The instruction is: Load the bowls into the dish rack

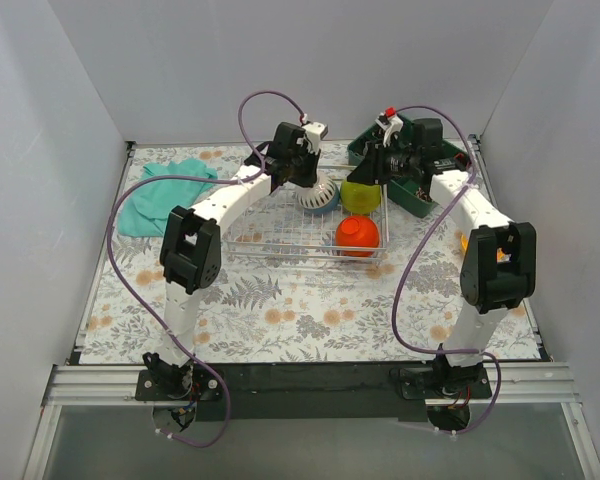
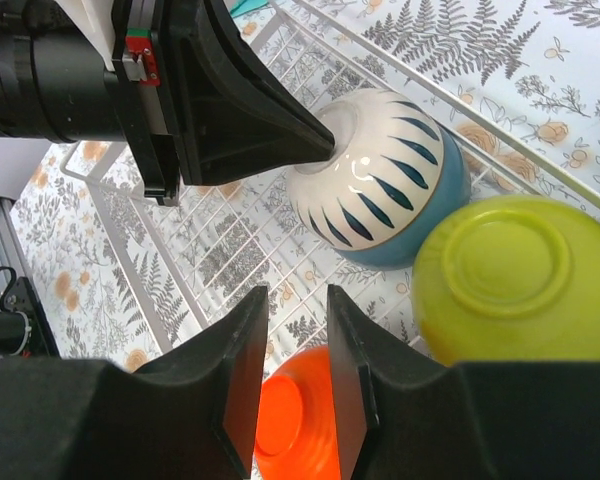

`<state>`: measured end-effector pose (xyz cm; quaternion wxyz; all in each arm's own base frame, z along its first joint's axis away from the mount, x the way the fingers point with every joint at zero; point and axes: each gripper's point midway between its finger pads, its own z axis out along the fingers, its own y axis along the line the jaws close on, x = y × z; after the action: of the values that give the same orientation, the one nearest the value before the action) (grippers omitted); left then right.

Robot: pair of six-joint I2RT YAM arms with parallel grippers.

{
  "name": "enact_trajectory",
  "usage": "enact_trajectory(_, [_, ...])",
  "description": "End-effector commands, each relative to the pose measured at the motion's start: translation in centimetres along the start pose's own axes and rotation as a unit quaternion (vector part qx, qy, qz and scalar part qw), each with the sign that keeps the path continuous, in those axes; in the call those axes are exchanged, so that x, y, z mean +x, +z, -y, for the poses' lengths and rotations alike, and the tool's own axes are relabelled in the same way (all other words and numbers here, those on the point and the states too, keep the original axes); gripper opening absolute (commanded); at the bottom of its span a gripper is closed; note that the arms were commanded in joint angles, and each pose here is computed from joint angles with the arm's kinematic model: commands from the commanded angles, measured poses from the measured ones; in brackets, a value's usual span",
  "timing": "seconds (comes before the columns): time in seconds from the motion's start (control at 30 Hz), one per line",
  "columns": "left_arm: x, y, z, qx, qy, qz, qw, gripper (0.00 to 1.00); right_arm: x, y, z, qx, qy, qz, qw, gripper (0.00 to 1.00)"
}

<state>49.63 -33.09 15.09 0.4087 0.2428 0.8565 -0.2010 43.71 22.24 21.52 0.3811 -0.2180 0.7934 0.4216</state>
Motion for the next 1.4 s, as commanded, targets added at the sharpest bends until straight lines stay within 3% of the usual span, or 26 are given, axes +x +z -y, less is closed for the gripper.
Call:
enact_trajectory(0.0, [-0.9,0.1,1.6,0.009,0.006,0.009,1.0,0.0,-1.0,-1.7,-0.6,0.011,-0.028,0.018,0.999,0.38])
enact_trajectory(0.2, [-2.4,-0.4,0.8,-0.027,0.005,0.029,0.999,0.0,-0.6,-2.8,-0.3,0.021,-0.025,0.022,0.999,0.38])
enact_trajectory(0.33, [-5.1,-3.5,0.4,-0.044,0.009,0.059,0.997,0.0,-1.2,-4.8,0.6,0.045,-0.041,0.029,0.998,0.39])
enact_trajectory(0.4, [-7.5,-6.8,0.7,-0.042,0.019,0.086,0.995,0.01,-0.2,-6.5,2.7,0.105,-0.076,0.001,0.992,0.41])
enact_trajectory(0.43, [-8.2,-8.0,0.9,-0.043,0.027,0.096,0.994,0.15,-0.2,-8.1,3.4,0.136,-0.097,-0.003,0.986,0.43])
enact_trajectory(0.5, [-9.4,-11.6,0.7,-0.053,0.051,0.12,0.99,0.29,1.5,-11.1,6.2,0.223,-0.122,-0.047,0.966,0.49])
enact_trajectory(0.53, [-9.9,-12.6,0.4,-0.062,0.056,0.133,0.988,0.49,2.1,-12.8,7.1,0.259,-0.132,-0.062,0.955,0.49])
enact_trajectory(0.63, [-10.0,-15.9,-1.7,-0.109,0.072,0.156,0.979,0.64,4.4,-17.6,9.4,0.359,-0.167,-0.12,0.91,0.52])
enact_trajectory(0.77, [-9.3,-17.7,-5.7,-0.159,0.063,0.152,0.973,0.77,9.1,-22.2,10.6,0.416,-0.145,-0.157,0.884,0.54])
enact_trajectory(1.03, [-9.2,-17.6,-8.8,-0.181,0.041,0.136,0.973,0.82,16.4,-26.6,11.5,0.446,-0.039,-0.227,0.865,0.54])
enact_trajectory(1.17, [-8.8,-15.8,-9.6,-0.181,0.051,0.109,0.976,0.82,18.7,-27.1,10.5,0.433,-0.032,-0.263,0.862,0.53])
enact_trajectory(1.37, [-9.4,-14.7,-10.4,-0.189,0.053,0.092,0.976,0.82,21.4,-28.8,10.0,0.463,-0.021,-0.296,0.835,0.51])
